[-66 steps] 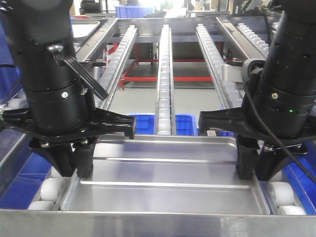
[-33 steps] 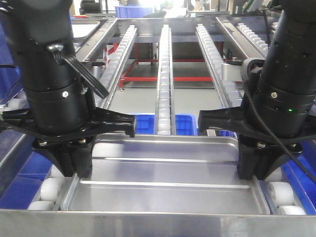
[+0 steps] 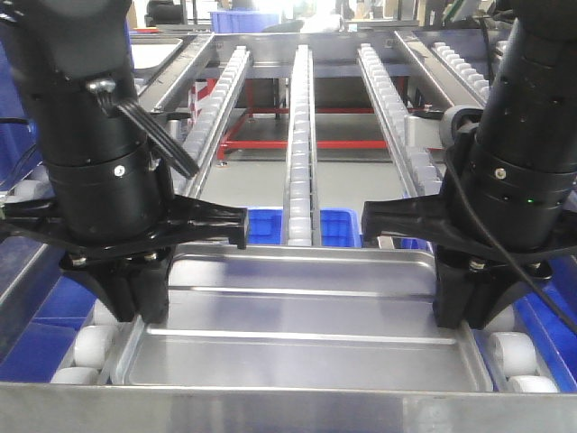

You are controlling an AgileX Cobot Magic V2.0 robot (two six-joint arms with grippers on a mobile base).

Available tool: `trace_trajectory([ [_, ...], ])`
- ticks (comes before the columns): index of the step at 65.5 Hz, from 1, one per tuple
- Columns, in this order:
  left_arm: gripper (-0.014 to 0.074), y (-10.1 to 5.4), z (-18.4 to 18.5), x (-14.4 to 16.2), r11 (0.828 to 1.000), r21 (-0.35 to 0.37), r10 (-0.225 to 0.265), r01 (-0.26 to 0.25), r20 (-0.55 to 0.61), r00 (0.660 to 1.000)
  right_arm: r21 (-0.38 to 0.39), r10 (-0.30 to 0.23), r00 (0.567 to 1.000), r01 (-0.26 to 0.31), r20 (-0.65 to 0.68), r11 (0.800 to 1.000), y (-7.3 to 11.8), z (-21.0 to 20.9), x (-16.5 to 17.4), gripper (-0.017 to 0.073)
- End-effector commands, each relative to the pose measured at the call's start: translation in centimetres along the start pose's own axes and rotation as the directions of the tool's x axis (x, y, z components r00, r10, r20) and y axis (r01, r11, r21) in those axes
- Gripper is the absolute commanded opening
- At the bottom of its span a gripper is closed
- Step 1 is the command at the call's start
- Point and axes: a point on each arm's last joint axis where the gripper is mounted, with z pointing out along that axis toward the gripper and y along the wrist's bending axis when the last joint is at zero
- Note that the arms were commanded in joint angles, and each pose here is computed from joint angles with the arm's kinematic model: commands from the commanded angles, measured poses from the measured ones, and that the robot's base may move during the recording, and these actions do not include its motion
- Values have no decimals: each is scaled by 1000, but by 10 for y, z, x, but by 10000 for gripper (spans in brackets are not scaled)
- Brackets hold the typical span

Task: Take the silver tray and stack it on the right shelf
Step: 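Close both grippers on the tray's opposite rims, then lift the silver tray with both grippers and pull it toward the robot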

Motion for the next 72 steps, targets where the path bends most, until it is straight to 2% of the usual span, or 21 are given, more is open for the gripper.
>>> trace_trajectory([
  [1,-91,-3,-31,-15,999,32,4,-7,95,996,-45,4,998,-1,69,999,6,-26,-14,53],
  [9,-91,-1,-58,-22,1000,17,-12,10,104,995,-48,9,997,-5,82,999,9,-51,-21,53],
  [20,-91,3,-91,-14,997,69,-37,28,138,990,-68,24,994,-17,108,998,7,-85,-16,55],
  [26,-91,3,-104,-2,996,81,-56,46,127,990,-61,23,996,-17,92,998,6,-99,-6,55],
  [34,-91,5,-116,25,994,85,-75,66,110,991,-91,15,995,-6,95,996,10,-117,10,55],
  [44,-91,8,-120,58,992,76,-108,101,87,990,-105,17,999,-12,52,994,14,-131,40,55],
  [52,-91,9,-126,85,991,85,-110,104,66,992,-132,8,999,-3,31,991,13,-137,65,55],
  [63,-91,11,-135,106,994,33,-105,103,66,992,-144,10,1000,-10,-2,989,14,-138,88,57],
  [72,-91,5,-143,122,994,46,-104,101,73,992,-143,14,999,-18,-31,990,14,-136,106,57],
])
